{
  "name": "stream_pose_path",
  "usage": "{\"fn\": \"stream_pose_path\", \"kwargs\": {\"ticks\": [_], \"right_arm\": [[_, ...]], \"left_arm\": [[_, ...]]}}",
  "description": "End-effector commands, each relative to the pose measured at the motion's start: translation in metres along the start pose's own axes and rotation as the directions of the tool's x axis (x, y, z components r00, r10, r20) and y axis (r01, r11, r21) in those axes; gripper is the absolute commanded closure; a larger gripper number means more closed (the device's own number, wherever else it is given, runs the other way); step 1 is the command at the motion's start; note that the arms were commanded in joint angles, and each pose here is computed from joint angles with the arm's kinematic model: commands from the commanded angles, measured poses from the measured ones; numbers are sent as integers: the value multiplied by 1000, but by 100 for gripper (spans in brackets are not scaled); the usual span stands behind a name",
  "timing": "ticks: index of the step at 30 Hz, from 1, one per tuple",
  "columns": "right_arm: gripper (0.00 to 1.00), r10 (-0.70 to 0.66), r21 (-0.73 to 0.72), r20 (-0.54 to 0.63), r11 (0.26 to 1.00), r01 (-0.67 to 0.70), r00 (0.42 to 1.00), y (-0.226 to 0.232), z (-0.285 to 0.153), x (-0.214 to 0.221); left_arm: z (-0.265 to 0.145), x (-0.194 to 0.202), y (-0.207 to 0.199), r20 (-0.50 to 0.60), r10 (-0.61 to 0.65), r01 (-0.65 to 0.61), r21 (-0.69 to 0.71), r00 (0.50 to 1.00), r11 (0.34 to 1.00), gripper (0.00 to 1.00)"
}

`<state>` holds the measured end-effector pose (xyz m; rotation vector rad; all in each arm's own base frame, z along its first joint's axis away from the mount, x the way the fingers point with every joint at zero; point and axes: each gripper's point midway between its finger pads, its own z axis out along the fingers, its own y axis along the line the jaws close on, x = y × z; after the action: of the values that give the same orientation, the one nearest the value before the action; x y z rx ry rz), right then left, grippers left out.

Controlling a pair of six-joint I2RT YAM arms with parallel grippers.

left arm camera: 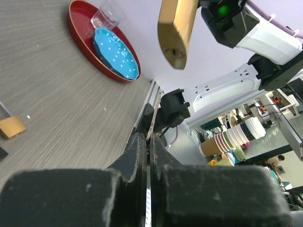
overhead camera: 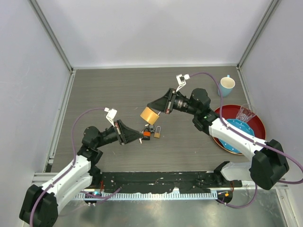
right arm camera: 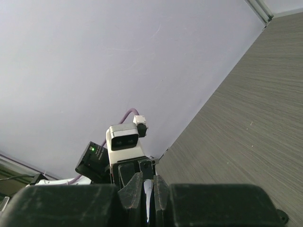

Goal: Lock with the key
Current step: Lock the lock, then place the lock at the center of the board.

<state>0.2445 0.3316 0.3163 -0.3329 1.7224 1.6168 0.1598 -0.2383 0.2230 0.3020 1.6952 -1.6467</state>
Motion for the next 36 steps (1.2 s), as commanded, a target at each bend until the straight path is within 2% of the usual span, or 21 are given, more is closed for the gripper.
{"fn": "stream_pose_path", "kwargs": {"ticks": [1, 7, 15, 21, 30, 36], "right_arm": [[98, -99, -113, 122, 987, 113, 988, 44, -3, -40], [98, -114, -61, 80, 991, 119, 990, 27, -3, -32], [98, -134, 36, -56, 990, 136, 989, -18, 1, -4], [98, -98, 100, -156, 988, 114, 983, -57, 6, 21], [98, 14, 93, -243, 996, 9, 970, -103, 39, 48], [98, 24, 69, -291, 998, -4, 956, -110, 69, 60]], "left_arm": [[-5, 6, -1, -8, 13, -13, -7, 1000, 1000, 100], [-14, 7, 1, 23, 43, -42, -47, 999, 998, 100], [-14, 6, 3, 7, 64, -64, -81, 998, 995, 100], [-10, 5, 11, -9, 64, -64, -106, 998, 992, 100], [-10, 1, 49, 4, 17, -15, -275, 1000, 961, 100], [-14, -5, 76, 22, -42, 47, -360, 999, 932, 100]]}}
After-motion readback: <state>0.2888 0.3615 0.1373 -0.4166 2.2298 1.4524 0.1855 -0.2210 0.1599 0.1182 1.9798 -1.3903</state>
